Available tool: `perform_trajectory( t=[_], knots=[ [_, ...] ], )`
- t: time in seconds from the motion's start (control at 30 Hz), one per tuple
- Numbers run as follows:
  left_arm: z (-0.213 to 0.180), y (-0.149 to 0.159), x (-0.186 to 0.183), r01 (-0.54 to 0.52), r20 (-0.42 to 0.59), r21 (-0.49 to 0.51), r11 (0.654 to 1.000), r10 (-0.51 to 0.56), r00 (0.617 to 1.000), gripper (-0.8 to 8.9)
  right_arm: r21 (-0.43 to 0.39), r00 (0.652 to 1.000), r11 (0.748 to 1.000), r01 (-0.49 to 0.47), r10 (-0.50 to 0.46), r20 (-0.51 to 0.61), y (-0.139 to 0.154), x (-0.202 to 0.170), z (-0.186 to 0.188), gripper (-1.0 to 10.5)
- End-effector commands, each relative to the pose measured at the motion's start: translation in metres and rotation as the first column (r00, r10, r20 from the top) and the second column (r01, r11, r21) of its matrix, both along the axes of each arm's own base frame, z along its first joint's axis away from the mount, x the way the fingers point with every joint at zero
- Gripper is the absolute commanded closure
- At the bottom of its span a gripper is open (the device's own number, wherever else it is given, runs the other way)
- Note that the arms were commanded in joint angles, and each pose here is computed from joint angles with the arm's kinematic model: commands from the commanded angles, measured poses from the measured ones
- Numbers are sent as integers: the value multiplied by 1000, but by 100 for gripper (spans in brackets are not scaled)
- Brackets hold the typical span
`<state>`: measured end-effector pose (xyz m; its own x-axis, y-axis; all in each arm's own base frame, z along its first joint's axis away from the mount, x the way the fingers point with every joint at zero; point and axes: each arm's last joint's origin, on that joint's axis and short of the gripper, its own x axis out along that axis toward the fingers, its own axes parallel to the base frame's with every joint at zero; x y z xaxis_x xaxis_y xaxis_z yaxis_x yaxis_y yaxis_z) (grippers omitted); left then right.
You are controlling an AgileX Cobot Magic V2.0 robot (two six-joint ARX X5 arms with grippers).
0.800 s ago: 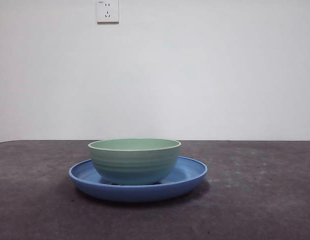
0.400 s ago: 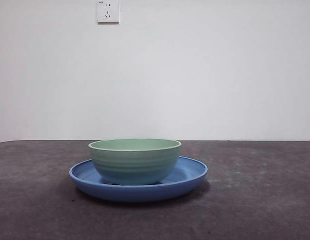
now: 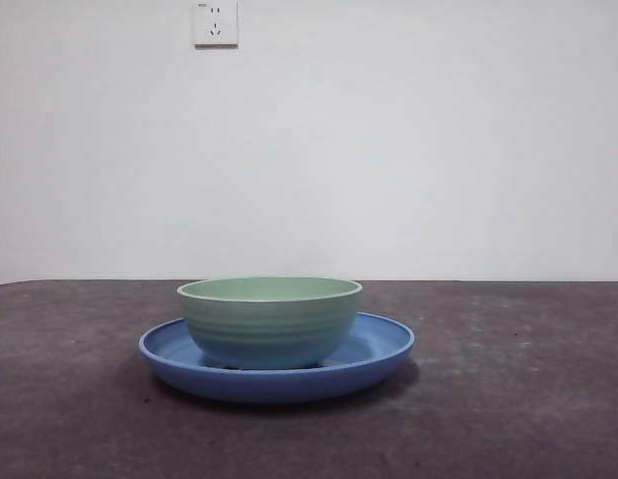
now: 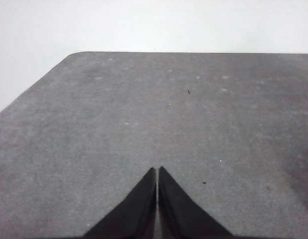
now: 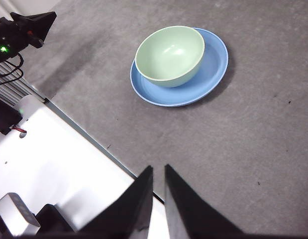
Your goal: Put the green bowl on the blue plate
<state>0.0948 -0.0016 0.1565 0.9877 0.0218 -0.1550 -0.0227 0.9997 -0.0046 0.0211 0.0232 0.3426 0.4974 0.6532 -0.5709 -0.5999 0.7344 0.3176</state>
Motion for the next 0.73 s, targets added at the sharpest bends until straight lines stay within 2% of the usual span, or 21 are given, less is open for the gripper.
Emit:
perform_trajectory(
  t=[0.03, 0.73],
  knots=[
    [-8, 0, 1, -18, -25, -28, 999, 17, 1000, 806, 11, 1000, 1000, -10, 10, 29, -1, -1, 6, 911],
    [-7, 0, 1, -16, -22, -23, 1000, 16, 1000, 806, 11, 1000, 1000, -10, 10, 29, -1, -1, 6, 911]
  ],
)
